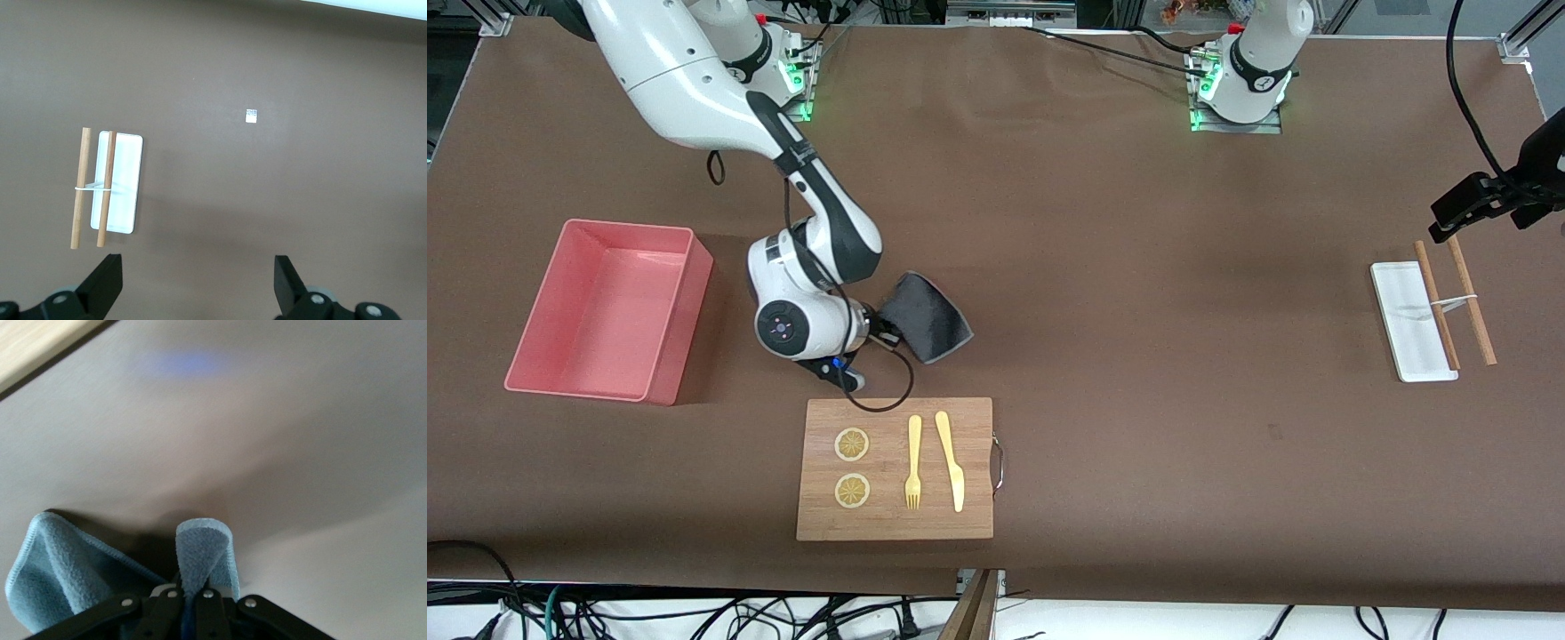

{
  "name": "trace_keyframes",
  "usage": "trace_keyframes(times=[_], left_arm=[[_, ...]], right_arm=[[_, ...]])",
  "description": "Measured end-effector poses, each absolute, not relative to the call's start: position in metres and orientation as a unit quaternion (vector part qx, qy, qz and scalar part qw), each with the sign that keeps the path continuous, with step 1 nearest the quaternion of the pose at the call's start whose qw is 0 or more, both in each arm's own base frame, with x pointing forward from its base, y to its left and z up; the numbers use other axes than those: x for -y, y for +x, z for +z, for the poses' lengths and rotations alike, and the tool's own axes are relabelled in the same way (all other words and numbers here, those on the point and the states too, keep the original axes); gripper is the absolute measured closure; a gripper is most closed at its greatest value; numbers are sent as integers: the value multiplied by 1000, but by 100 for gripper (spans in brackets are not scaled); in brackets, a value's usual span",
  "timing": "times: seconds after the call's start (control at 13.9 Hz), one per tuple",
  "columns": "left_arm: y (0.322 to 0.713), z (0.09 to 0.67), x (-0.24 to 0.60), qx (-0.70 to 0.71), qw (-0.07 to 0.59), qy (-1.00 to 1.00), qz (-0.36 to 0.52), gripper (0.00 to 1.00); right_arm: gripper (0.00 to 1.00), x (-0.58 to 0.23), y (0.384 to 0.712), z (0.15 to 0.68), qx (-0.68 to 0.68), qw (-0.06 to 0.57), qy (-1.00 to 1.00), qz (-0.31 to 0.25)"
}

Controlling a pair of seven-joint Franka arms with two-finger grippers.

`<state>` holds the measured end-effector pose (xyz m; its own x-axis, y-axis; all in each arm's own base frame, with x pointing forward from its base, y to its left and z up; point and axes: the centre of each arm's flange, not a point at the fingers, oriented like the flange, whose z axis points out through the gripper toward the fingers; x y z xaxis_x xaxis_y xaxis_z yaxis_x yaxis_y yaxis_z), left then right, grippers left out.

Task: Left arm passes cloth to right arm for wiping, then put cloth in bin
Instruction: 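Wipe the table beside the cutting board with the cloth in the right gripper, then carry the cloth with the right gripper over the pink bin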

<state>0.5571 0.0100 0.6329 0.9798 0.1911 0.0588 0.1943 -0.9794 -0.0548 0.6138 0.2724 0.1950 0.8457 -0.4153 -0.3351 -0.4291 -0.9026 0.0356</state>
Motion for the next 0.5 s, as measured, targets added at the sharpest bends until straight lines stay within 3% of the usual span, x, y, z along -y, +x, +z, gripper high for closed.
trace_keyframes(times=[0.5], left_arm=[[558, 631, -4, 96, 3, -995, -23, 0]], right_arm=[[98, -158, 641, 205, -129, -1, -975, 183]])
